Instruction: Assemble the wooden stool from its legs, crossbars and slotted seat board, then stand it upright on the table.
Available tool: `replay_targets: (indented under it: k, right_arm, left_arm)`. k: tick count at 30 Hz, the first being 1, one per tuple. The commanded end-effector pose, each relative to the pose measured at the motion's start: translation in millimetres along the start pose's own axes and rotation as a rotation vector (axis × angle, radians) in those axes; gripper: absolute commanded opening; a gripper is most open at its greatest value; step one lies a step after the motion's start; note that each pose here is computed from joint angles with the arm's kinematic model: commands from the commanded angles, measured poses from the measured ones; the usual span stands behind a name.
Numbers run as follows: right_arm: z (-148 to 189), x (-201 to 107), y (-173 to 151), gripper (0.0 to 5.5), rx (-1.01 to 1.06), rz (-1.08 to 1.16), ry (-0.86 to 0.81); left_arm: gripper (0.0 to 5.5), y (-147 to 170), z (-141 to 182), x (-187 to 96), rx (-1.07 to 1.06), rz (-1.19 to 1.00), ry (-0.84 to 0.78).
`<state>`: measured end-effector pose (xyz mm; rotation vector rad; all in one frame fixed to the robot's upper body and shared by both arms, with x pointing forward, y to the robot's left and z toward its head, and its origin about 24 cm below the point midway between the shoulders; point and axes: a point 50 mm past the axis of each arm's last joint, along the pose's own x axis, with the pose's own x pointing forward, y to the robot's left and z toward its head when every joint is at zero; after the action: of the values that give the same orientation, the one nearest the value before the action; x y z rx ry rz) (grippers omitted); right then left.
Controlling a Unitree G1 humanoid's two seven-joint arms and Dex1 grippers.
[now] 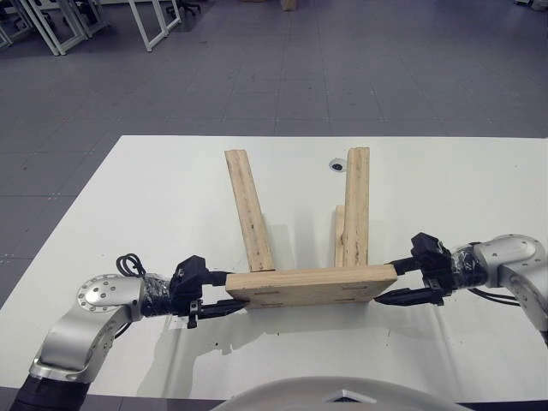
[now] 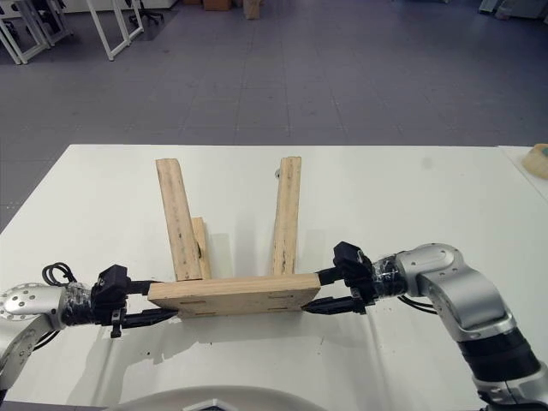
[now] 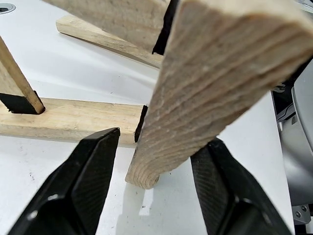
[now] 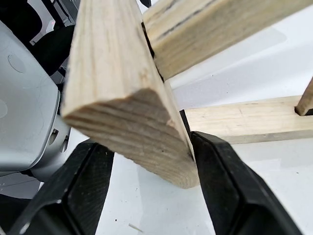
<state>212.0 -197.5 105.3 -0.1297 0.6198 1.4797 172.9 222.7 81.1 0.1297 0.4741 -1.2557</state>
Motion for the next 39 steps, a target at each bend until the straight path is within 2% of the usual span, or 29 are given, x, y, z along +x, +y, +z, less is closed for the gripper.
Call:
replay_targets:
  k: [1, 3, 7, 9, 16, 21, 25, 30, 34, 39]
  right_arm:
    - [-2, 1, -8, 2.06, -0.014, -0.035, 0.021]
    - [-4, 3, -11, 1.79, -0.013, -0.04, 0.024]
    - [-7, 6, -14, 1.69, -0.007, -0.035, 0.006]
    - [0, 3, -12, 1.68, 0.005, 0.002, -0.06]
    - [52, -39, 6, 1.45, 0.077, 0.205, -0.343]
    - [69, -47, 20, 1.29, 0.199, 0.341, -0.479]
    - [86, -46, 17, 1.29, 0.373, 0.383, -0.688]
    - [94, -17, -5, 1.29, 0.633, 0.154, -0.961]
    - [109, -1, -25, 1.29, 0.888, -0.109, -1.191]
    - [116, 0, -43, 1.29, 1.213, -0.333, -1.234]
  left_arm:
    - [1.9, 7, -1, 3, -0.001, 0.01, 0.02]
    - [1.59, 11, -1, 5, -0.004, 0.005, 0.018]
    - [1.57, 17, 0, 12, -0.03, -0.023, -0.024]
    - [1.57, 17, 8, 10, -0.041, -0.058, -0.062]
    - [1.51, 9, 80, -16, -0.053, -0.256, -0.286]
    - [1.41, -3, 104, -21, -0.168, -0.399, -0.385]
    - [1.34, -3, 123, -23, -0.311, -0.442, -0.512]
    - [1.33, 8, 132, -12, -0.592, -0.469, -0.666]
    - [1.31, 39, 125, 2, -0.785, -0.412, -0.754]
    - [1.31, 86, 132, 14, -1.005, -0.314, -0.898]
